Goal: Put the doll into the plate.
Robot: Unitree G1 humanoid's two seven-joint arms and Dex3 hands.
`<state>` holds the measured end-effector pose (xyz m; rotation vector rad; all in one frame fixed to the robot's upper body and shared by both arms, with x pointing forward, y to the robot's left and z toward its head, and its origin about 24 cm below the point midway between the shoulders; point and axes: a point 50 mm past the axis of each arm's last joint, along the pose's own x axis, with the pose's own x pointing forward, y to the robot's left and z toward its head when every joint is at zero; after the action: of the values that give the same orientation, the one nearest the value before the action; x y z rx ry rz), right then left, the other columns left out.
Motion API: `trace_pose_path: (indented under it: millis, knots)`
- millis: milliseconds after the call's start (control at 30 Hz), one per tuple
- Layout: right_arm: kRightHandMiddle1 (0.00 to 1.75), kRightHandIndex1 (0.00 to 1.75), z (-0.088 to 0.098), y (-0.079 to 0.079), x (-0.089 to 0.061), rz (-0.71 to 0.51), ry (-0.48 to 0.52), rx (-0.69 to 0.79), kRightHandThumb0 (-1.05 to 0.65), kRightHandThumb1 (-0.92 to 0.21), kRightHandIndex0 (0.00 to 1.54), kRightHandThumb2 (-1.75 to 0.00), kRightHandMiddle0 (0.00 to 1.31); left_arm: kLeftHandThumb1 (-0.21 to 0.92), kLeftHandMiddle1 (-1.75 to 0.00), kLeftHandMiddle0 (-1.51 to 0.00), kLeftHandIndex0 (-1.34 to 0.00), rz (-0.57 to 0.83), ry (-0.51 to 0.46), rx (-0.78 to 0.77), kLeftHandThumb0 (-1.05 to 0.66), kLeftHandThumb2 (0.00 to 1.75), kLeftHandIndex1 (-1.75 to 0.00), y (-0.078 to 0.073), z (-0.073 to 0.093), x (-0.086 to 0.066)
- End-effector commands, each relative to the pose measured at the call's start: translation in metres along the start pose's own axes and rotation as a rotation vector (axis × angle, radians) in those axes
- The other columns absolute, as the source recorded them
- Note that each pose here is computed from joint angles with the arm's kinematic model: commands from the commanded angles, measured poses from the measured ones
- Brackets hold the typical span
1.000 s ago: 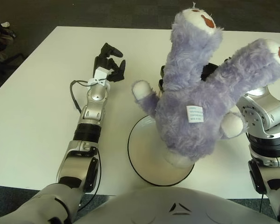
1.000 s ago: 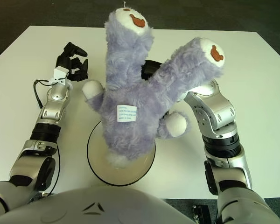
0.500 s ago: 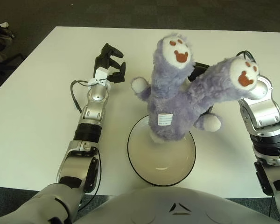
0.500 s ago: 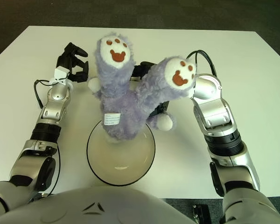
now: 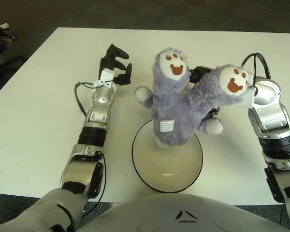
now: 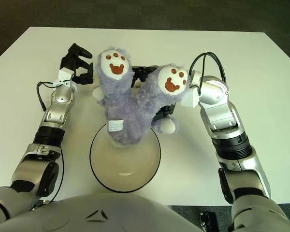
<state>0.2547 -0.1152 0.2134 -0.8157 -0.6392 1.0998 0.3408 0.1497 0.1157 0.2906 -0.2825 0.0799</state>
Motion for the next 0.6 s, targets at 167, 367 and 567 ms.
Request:
trace_pose_path:
  millis: [167,367,567]
  knots:
    - [1.27,1.15,0.026,-0.017,-0.009,-0.024,0.09,-0.033,-0.37,-0.44,0.26,-1.18,0.0,0.36,-1.75,-0.47,-0.45,0.02,-0.013,0.008,-0.01,1.27,-1.75,-0.002,0.005,0.004]
    - [1.33,1.35,0.02,-0.009,-0.01,0.026,0.136,-0.026,-0.18,-0.22,0.14,-1.29,0.03,0.35,-1.75,-0.48,-0.46,0.024,-0.018,0.011,-0.01,1.29,-1.75,-0.003,0.005,0.004]
    - [1.33,1.34,0.015,-0.007,-0.01,0.036,0.088,0.124,-0.18,-0.19,0.07,-1.3,0.02,0.34,-1.75,-0.48,-0.46,0.02,-0.021,0.007,-0.01,1.29,-1.75,-0.005,0.005,0.004]
